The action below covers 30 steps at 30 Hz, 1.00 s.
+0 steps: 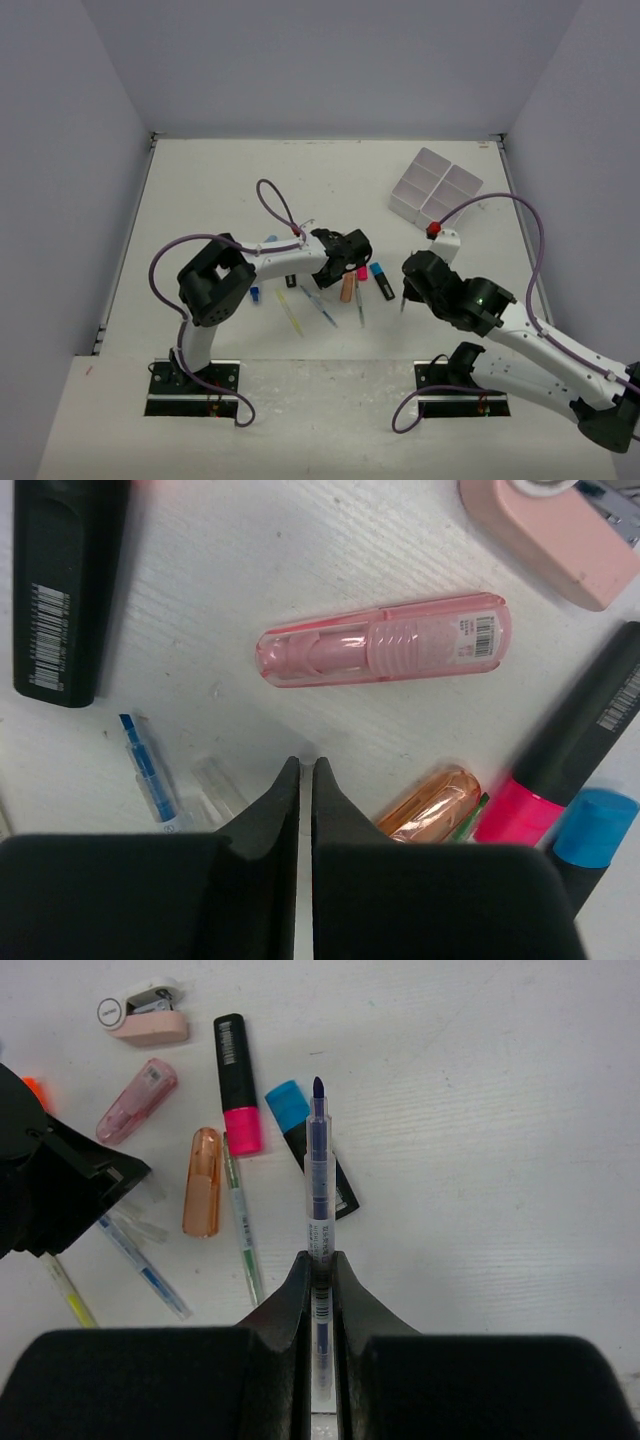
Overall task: Sort the stationery into containers
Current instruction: Close the pen cap on the pen.
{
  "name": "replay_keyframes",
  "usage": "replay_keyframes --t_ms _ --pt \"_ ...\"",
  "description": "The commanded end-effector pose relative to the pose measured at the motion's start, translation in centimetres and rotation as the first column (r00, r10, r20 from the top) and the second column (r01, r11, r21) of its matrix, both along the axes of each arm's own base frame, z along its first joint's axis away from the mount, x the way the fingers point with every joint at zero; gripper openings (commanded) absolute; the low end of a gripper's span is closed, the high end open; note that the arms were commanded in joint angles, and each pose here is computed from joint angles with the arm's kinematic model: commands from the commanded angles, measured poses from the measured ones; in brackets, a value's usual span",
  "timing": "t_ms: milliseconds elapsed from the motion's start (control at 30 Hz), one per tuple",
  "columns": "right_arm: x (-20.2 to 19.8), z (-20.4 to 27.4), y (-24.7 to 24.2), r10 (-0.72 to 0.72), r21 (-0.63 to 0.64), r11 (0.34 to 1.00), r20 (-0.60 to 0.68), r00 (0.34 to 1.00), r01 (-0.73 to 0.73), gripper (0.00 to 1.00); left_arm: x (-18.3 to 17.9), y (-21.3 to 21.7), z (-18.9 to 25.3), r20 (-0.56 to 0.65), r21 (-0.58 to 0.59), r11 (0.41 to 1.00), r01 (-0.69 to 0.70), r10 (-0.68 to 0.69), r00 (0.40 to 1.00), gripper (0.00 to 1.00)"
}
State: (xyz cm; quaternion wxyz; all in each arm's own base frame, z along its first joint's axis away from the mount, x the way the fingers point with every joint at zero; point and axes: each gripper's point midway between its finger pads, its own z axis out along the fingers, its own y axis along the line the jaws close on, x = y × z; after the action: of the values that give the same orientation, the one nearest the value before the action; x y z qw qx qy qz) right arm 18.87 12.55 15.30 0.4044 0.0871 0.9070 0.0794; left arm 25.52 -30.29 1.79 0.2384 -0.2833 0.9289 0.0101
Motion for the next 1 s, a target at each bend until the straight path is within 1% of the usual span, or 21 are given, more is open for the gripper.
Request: replay_keyframes --t_ms 0,67,100,133,167,200,233,267,300,333,367,400,467,500,567,600,633,767,833,967 --pt "0.4 1.0 1.3 0.074 0.053 0.996 0.061 0.995 -0.078 0.0 2.1 1.1 6.5 0.169 0.018 0.999 0.044 -0.046 0.985 0.0" --pt "-0.1 1.9 4.4 0.242 0.131 0.958 0.104 0.965 -0.255 0.0 3.2 0.4 10.4 0.291 -0.02 0.994 0.107 -0.097 0.952 0.0" --pt "-0.7 2.3 5.8 0.315 0.18 0.924 0.141 0.938 -0.338 0.0 3.6 -0.3 12.2 0.342 -0.016 0.98 0.199 -0.182 0.922 0.0" --pt "-1.4 2.8 7.0 0.385 0.22 0.88 0.187 0.904 -0.421 0.0 4.0 -0.8 14.1 0.399 0.0 0.959 0.284 -0.26 0.879 0.0" --pt "-2.0 3.9 8.4 0.447 0.26 0.825 0.244 0.861 -0.502 0.0 4.3 -1.9 16.3 0.474 -0.043 0.936 0.35 -0.29 0.832 0.0" --pt "-2.6 5.1 9.5 0.486 0.291 0.77 0.309 0.818 -0.568 0.0 4.5 -3.0 19.2 0.567 -0.081 0.902 0.423 -0.308 0.764 0.0" --pt "-3.1 6.1 10.0 0.498 0.312 0.727 0.373 0.783 -0.612 0.0 4.6 -3.7 22.9 0.668 -0.08 0.861 0.502 -0.327 0.668 0.0" --pt "-4.0 5.8 10.3 0.536 0.322 0.689 0.376 0.756 -0.649 0.0 3.8 -3.7 21.0 0.636 -0.027 0.829 0.558 -0.416 0.65 0.0" --pt "-5.0 7.0 11.1 0.564 0.336 0.622 0.434 0.703 -0.707 0.0 2.8 -4.4 24.1 0.743 -0.028 0.754 0.656 -0.423 0.518 0.0" --pt "-5.2 7.3 11.4 0.573 0.335 0.599 0.455 0.682 -0.727 0.0 2.1 -4.7 25.9 0.797 -0.028 0.715 0.699 -0.406 0.447 0.0" --pt "-5.3 7.7 11.7 0.573 0.335 0.58 0.481 0.664 -0.743 0.0 1.0 -4.8 28.3 0.858 -0.021 0.665 0.746 -0.371 0.355 0.0" --pt "-5.2 8.0 11.9 0.567 0.337 0.573 0.495 0.658 -0.747 0.0 0.4 -4.6 29.7 0.884 -0.024 0.646 0.763 -0.344 0.318 0.0" --pt "-5.2 8.4 12.5 0.575 0.344 0.553 0.501 0.647 -0.759 0.0 -0.8 -4.7 31.7 0.912 0.008 0.591 0.806 -0.335 0.236 0.0" --pt "-5.2 8.9 12.8 0.574 0.348 0.54 0.513 0.638 -0.766 0.0 -1.3 -4.8 32.3 0.919 0.024 0.571 0.821 -0.337 0.207 0.0" --pt "-4.9 9.7 13.0 0.548 0.362 0.541 0.533 0.644 -0.759 0.0 -1.9 -4.9 33.2 0.929 0.034 0.541 0.84 -0.327 0.173 0.0" --pt "-4.6 9.9 12.8 0.533 0.365 0.554 0.536 0.655 -0.748 0.0 -2.1 -4.8 33.3 0.931 0.036 0.538 0.842 -0.324 0.167 0.0" --pt "-4.0 10.1 12.5 0.507 0.363 0.581 0.538 0.673 -0.728 0.0 -2.3 -4.6 33.7 0.936 0.031 0.536 0.843 -0.311 0.163 0.0" --pt "-3.6 10.9 12.5 0.497 0.351 0.593 0.548 0.672 -0.725 0.0 -2.8 -4.3 33.9 0.945 0.018 0.523 0.852 -0.286 0.156 0.0" --pt "-3.7 11.1 12.5 0.495 0.352 0.589 0.554 0.669 -0.728 0.0 -3.1 -4.5 33.7 0.947 0.023 0.508 0.861 -0.288 0.145 0.0" --pt "-3.4 11.3 11.9 0.474 0.347 0.612 0.558 0.681 -0.711 0.0 -3.1 -4.6 33.4 0.945 0.026 0.503 0.864 -0.294 0.142 0.0"
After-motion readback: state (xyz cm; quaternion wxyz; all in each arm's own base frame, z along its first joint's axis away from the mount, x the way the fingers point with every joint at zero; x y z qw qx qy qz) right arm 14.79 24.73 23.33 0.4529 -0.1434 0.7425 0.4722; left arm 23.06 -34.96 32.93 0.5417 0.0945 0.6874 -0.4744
